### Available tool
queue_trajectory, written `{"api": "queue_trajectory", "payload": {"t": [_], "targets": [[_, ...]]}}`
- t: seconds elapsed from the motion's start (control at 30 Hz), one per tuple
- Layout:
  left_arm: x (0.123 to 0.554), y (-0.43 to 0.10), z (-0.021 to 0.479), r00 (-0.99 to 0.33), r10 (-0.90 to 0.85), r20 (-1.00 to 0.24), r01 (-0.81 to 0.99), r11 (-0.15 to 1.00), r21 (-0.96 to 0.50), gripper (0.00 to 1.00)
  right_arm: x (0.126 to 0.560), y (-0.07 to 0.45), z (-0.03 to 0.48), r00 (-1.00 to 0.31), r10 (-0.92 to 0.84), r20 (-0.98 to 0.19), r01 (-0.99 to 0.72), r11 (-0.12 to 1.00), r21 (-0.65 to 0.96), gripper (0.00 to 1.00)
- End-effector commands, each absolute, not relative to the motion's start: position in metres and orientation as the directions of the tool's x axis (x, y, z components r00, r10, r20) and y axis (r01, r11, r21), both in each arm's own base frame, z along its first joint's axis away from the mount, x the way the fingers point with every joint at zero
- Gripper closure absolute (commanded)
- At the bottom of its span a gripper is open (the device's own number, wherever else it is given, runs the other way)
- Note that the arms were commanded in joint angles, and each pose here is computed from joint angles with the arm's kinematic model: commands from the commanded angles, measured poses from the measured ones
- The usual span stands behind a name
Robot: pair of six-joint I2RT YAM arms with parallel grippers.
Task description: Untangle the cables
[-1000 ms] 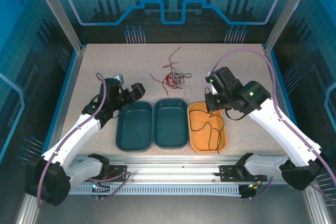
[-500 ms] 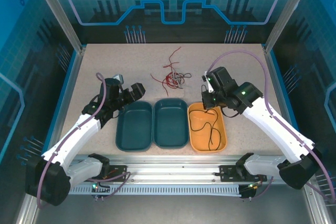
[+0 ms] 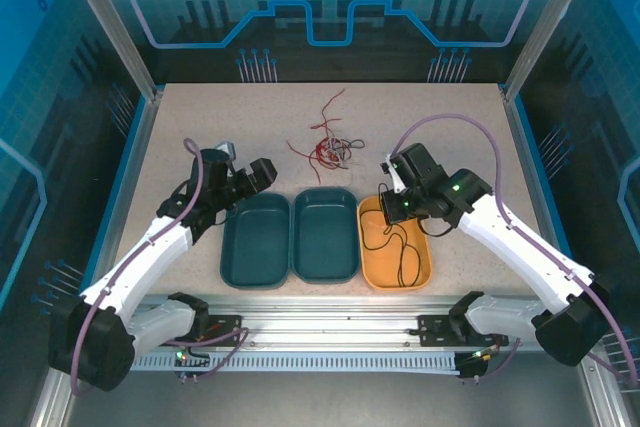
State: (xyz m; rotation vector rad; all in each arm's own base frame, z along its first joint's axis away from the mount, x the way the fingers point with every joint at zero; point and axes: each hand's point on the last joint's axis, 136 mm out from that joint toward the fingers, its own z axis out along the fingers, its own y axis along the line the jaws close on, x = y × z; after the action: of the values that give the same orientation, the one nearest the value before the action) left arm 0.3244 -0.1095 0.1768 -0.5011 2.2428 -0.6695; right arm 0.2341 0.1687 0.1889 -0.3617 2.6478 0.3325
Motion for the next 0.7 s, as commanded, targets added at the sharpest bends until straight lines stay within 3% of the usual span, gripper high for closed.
{"api": "queue_trajectory", "payload": {"t": [0.0, 0.67], "targets": [[0.325, -0.112, 0.175, -0.666, -0.522, -0.533, -0.142, 0.790, -0.596, 0.01, 0.223, 0.173, 0.179, -0.884, -0.204, -0.420, -0.308, 0.931, 0.197, 1.00], [0.330, -0.117, 0.169, -0.683, -0.516, -0.517, -0.143, 0.788, -0.598, 0.01, 0.217, 0.174, 0.100, -0.946, -0.279, -0.164, -0.295, 0.952, 0.085, 1.00]]}}
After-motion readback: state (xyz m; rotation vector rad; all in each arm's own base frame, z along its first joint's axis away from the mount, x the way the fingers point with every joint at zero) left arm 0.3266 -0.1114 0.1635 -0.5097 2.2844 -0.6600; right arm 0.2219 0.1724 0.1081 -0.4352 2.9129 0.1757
